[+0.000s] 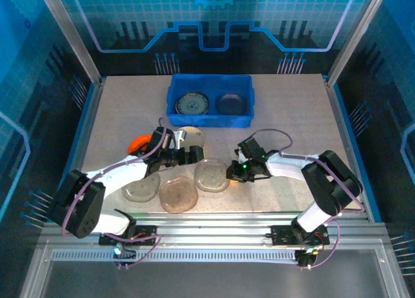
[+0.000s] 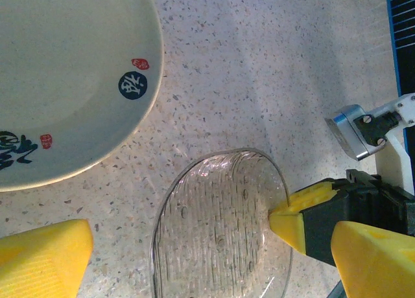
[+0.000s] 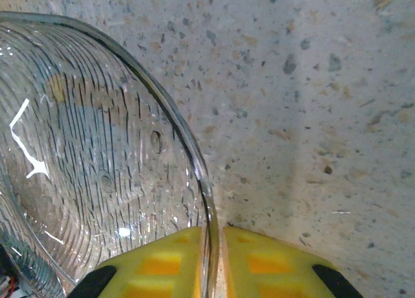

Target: Place the plates into the plastic bin on the countertop

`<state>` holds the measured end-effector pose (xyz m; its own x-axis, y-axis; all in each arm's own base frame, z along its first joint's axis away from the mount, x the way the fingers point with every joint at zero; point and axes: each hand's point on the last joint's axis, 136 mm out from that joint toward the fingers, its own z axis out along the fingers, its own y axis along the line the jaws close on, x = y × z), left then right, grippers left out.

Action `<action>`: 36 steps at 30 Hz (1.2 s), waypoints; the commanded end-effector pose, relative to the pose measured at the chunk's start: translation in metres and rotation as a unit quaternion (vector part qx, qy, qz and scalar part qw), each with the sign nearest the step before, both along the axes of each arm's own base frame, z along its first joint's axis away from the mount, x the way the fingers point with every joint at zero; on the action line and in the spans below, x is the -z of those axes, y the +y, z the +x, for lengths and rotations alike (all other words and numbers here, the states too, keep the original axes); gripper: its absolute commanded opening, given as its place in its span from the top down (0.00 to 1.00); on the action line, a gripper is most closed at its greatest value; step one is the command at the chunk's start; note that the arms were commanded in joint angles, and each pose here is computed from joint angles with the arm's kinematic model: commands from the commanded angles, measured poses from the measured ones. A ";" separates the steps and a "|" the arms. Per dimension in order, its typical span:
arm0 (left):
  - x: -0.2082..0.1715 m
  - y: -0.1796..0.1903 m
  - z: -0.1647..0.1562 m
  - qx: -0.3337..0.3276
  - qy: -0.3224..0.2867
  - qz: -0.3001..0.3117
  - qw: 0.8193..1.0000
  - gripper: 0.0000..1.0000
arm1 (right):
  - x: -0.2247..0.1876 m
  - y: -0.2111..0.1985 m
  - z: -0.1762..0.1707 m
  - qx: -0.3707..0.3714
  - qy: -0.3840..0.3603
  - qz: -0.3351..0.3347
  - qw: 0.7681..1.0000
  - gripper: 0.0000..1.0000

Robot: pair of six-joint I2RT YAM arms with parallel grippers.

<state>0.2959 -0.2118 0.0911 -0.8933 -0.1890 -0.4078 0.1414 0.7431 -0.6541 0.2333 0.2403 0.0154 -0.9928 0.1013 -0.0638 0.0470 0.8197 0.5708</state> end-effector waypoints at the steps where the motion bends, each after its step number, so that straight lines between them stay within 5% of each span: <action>1: 0.000 -0.003 0.002 0.010 -0.013 0.005 1.000 0.04 | 0.000 0.004 0.002 0.006 -0.004 0.013 1.000 0.88; 4: -0.001 -0.004 0.003 0.012 -0.015 0.005 1.000 0.04 | -0.004 0.001 0.005 0.017 -0.010 0.015 1.000 1.00; 15: -0.011 -0.013 0.006 0.034 -0.025 0.014 0.999 0.10 | -0.045 -0.031 0.021 0.072 -0.050 0.039 0.995 1.00; 29: -0.011 -0.038 0.011 0.060 -0.024 0.022 0.998 0.43 | -0.088 -0.043 0.027 0.070 -0.090 0.046 0.992 1.00; 36: -0.014 -0.041 0.014 0.060 -0.024 0.020 0.998 0.71 | -0.092 -0.043 0.027 0.071 -0.093 0.050 0.992 1.00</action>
